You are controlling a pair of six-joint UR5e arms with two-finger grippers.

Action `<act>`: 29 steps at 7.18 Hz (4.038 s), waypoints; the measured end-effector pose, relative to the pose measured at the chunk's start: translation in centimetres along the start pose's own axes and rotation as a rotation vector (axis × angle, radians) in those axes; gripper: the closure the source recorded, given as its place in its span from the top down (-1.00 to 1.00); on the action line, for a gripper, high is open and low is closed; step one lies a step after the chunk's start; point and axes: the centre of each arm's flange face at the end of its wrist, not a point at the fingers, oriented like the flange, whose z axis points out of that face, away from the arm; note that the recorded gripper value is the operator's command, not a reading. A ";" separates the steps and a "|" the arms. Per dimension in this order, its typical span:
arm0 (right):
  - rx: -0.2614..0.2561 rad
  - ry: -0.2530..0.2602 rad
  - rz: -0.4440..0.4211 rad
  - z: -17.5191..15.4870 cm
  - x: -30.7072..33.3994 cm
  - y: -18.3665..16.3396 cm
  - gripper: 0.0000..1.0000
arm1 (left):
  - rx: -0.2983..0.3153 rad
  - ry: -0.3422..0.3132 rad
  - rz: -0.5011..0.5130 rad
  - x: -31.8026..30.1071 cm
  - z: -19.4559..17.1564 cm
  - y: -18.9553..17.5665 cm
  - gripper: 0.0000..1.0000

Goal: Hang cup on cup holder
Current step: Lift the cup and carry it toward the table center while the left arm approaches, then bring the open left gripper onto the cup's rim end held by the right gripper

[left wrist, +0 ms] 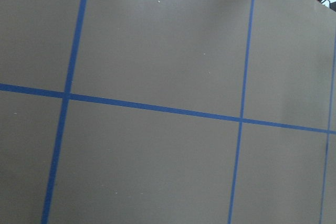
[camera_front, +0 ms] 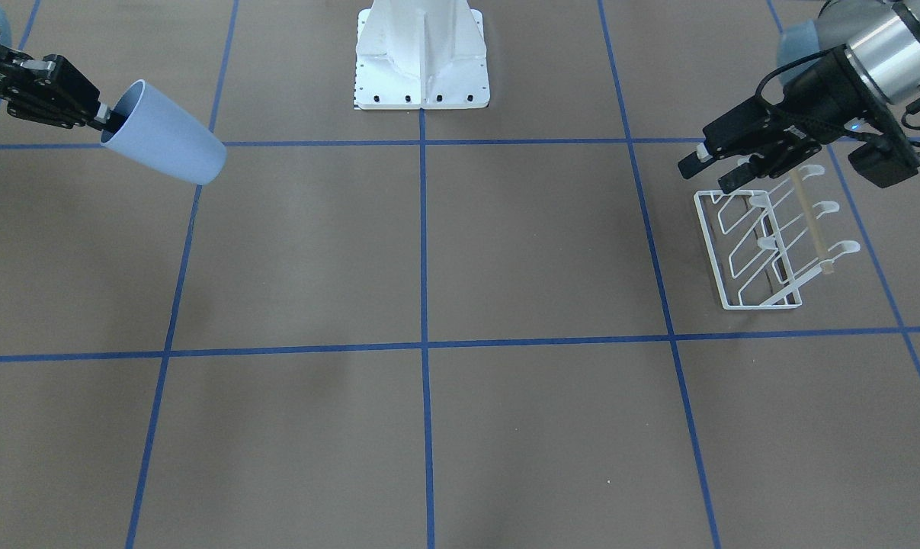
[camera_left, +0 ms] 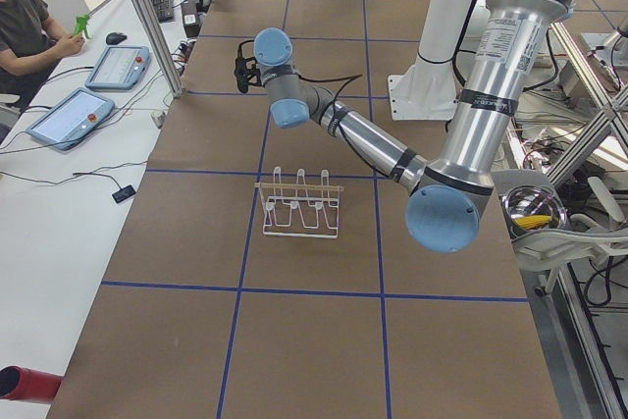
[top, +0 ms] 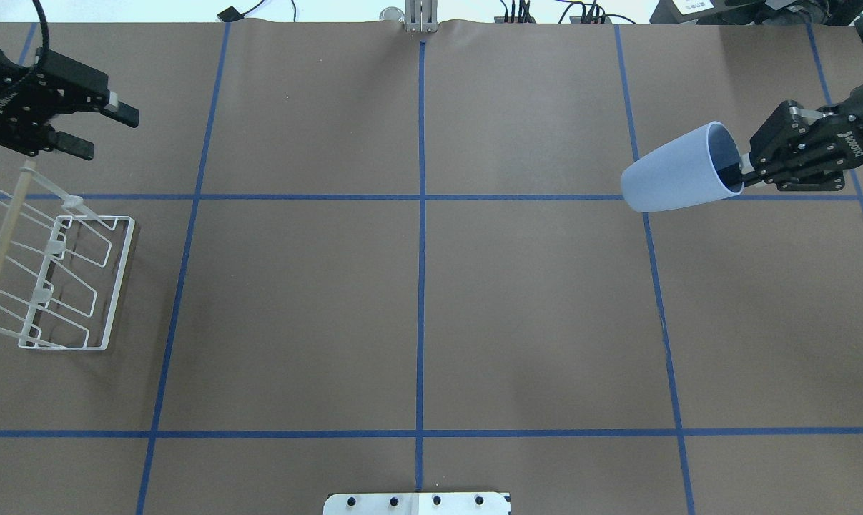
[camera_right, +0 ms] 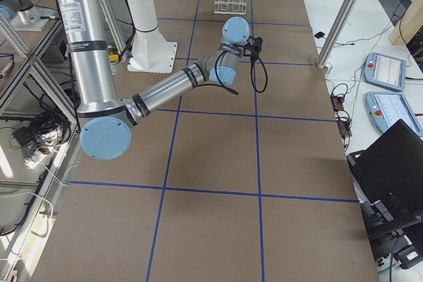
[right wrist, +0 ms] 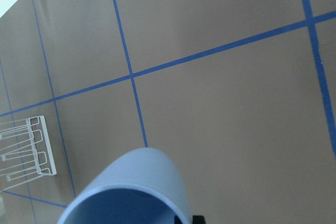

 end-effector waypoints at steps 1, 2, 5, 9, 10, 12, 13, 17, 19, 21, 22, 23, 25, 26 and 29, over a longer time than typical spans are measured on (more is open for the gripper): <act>-0.003 -0.037 -0.012 0.0 -0.7 0.7 -1.00 | -0.013 0.041 -0.023 1.1 0.7 0.4 0.95; -0.009 -0.066 0.002 0.1 -1.3 1.3 -1.00 | -0.025 0.066 -0.036 2.3 1.1 0.9 0.95; 0.042 -0.178 0.172 0.4 -2.5 2.3 -1.00 | -0.074 0.117 -0.081 6.2 1.9 3.3 0.95; -0.019 -0.431 0.342 6.6 -6.4 5.5 -1.00 | -0.082 0.227 -0.159 9.9 5.2 6.2 0.95; -0.069 -0.484 0.363 8.9 -8.0 6.6 -1.00 | -0.094 0.300 -0.193 10.4 6.2 7.5 0.95; -0.159 -0.551 0.360 11.5 -9.7 8.5 -1.00 | -0.149 0.455 -0.289 10.7 6.8 9.6 0.95; -0.199 -0.578 0.335 12.4 -9.6 9.1 -1.00 | -0.188 0.523 -0.337 10.7 6.7 10.4 0.95; -0.279 -0.726 0.299 14.7 -9.3 11.7 -1.00 | -0.322 0.750 -0.454 10.9 8.2 14.5 0.95; -0.293 -0.748 0.302 15.2 -9.2 12.3 -1.00 | -0.358 0.773 -0.469 11.2 8.8 15.9 0.95; -0.309 -0.750 0.306 15.8 -9.3 12.9 -1.00 | -0.378 0.807 -0.501 11.9 8.6 16.8 0.94; -0.317 -0.755 0.311 16.3 -9.5 13.2 -1.00 | -0.379 0.827 -0.516 12.1 8.7 17.2 0.94; -0.322 -0.761 0.316 16.6 -9.6 13.5 -1.00 | -0.376 0.841 -0.529 12.3 8.9 17.4 0.94; -0.328 -0.773 0.322 17.0 -10.0 13.9 -1.00 | -0.377 0.849 -0.540 12.4 9.3 17.8 0.94; -0.331 -0.776 0.326 17.3 -10.0 14.1 -1.00 | -0.382 0.850 -0.542 12.4 9.4 18.0 0.94; -0.335 -0.782 0.334 17.9 -10.1 14.5 -1.00 | -0.396 0.856 -0.544 12.9 9.7 18.5 0.94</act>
